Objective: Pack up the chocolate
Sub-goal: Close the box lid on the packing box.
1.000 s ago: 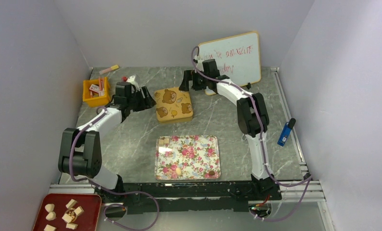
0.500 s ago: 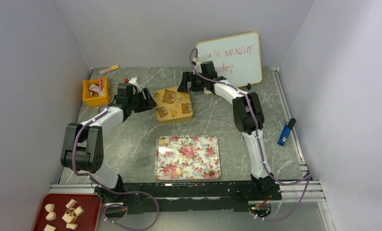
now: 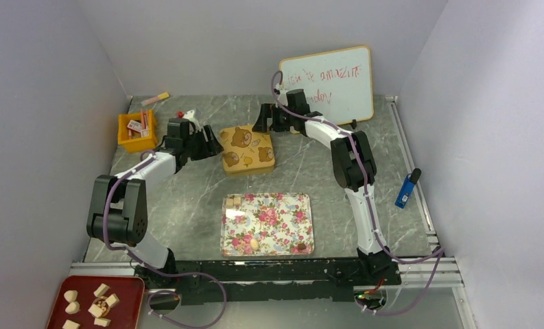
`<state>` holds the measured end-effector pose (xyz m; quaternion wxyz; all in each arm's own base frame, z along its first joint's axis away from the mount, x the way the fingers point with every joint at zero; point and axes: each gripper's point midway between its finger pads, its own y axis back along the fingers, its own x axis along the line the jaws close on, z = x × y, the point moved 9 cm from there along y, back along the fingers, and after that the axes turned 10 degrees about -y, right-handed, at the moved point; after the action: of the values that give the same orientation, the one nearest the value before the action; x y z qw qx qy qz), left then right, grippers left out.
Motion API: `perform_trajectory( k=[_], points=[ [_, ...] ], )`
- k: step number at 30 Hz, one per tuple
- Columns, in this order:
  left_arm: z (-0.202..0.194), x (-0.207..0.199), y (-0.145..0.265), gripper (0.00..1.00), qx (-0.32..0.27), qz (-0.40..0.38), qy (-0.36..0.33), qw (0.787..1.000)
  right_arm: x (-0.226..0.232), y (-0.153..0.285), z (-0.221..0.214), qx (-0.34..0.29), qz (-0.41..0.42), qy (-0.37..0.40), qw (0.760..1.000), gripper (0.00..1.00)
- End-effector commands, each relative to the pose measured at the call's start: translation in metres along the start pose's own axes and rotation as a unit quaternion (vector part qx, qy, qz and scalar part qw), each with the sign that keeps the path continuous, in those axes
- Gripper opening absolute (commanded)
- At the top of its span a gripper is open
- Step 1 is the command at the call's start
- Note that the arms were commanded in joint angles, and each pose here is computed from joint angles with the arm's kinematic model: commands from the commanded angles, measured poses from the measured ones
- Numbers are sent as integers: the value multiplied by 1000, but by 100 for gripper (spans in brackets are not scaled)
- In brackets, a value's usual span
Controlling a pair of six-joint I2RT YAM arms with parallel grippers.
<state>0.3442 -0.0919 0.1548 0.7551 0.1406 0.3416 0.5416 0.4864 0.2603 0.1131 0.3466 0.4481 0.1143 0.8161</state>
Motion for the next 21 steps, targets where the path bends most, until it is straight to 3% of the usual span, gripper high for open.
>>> perform_trajectory(
  k=[1, 11, 21],
  points=[
    [16, -5, -1, 68, -25, -16, -5, 1000, 1, 4, 0, -7, 19, -1, 1000, 100],
    [17, -6, 2, 68, -25, -16, -10, 1000, -2, 6, -4, -10, 11, -5, 1000, 100],
    [16, -6, 1, 67, -25, -18, -8, 999, 5, 10, 0, -15, 2, 4, 1000, 87]
  ],
)
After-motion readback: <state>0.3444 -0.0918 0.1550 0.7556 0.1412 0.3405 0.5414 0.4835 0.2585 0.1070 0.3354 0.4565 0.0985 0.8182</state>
